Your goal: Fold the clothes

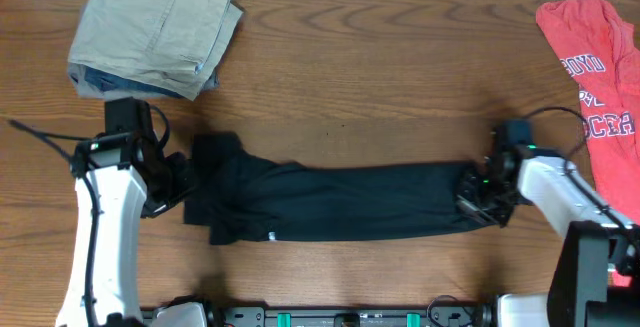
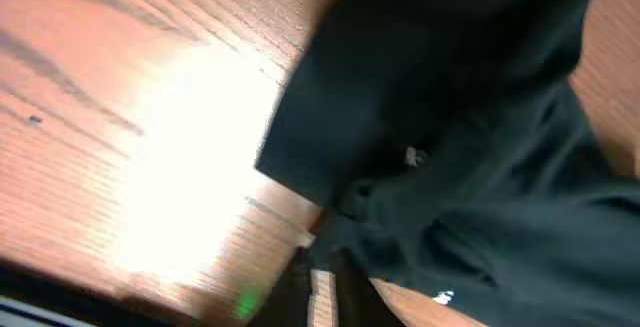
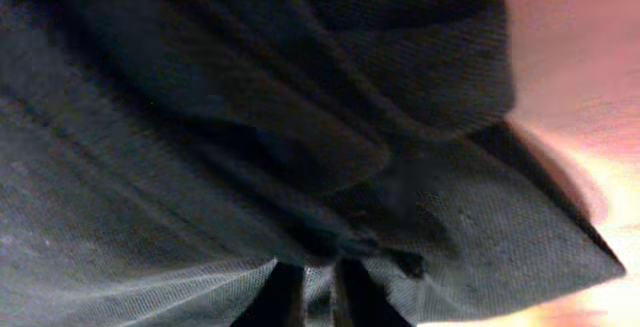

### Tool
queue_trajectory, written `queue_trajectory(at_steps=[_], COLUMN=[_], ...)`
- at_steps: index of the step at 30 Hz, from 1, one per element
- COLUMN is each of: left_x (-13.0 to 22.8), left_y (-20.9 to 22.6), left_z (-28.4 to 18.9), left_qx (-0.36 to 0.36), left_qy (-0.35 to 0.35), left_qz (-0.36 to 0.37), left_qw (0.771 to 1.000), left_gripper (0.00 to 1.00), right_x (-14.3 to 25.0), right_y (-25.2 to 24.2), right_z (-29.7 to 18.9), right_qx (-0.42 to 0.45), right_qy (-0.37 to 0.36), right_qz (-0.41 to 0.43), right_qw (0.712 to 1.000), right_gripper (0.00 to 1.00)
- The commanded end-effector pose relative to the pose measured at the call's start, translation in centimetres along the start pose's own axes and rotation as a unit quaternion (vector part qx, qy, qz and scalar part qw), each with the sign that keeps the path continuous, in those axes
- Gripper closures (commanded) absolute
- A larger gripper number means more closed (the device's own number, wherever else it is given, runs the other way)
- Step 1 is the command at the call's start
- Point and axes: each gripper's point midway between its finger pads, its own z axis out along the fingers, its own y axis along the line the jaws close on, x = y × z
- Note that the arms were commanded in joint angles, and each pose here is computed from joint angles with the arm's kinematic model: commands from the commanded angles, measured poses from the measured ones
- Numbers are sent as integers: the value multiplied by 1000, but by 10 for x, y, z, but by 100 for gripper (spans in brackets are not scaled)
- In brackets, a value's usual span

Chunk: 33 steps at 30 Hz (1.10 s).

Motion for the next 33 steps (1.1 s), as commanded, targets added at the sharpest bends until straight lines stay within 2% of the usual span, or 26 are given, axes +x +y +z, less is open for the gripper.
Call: queue_trajectory(at_steps=[1, 3, 4, 5, 8, 14, 19, 25, 33], left_x=[3, 6, 6, 7, 7, 7, 7, 6, 6], left_y=[4, 5, 5, 5, 5, 4, 4, 3, 3], left_z=[-4, -3, -3, -3, -2, -2, -2, -2, -2], left_qx=[-5, -7, -8, -8, -9, -5, -4, -3, -2], left_qy=[-2, 4, 5, 7, 8, 10, 10, 7, 7], left_qz=[-7, -7, -7, -8, -8, -8, -8, -8, -8], left_qw=[1000, 1000, 1000, 1000, 1000, 1000, 1000, 1000, 1000], left_gripper=[62, 40, 31, 25, 23, 23, 22, 22, 22], right_x=[-16, -21, -24, -27, -41, -61, -65, -64, -54], right_y=[-11, -12, -14, -15, -19, -36, -42, -13, -8], right_z=[-12, -23, -28, -34, -48, -59, -60, -59, -42], right_qx=[-5, -16, -16, -16, -22, -32, -45, -125, -127], right_qy=[-11, -8, -8, -9, -24, -51, -58, -62, -55], right_qz=[-19, -21, -19, -20, -21, 18, 1, -74, -94], right_qw=[1000, 1000, 1000, 1000, 999, 998, 997, 987, 986], right_gripper=[84, 80, 73, 57, 1, 1, 1, 1, 1])
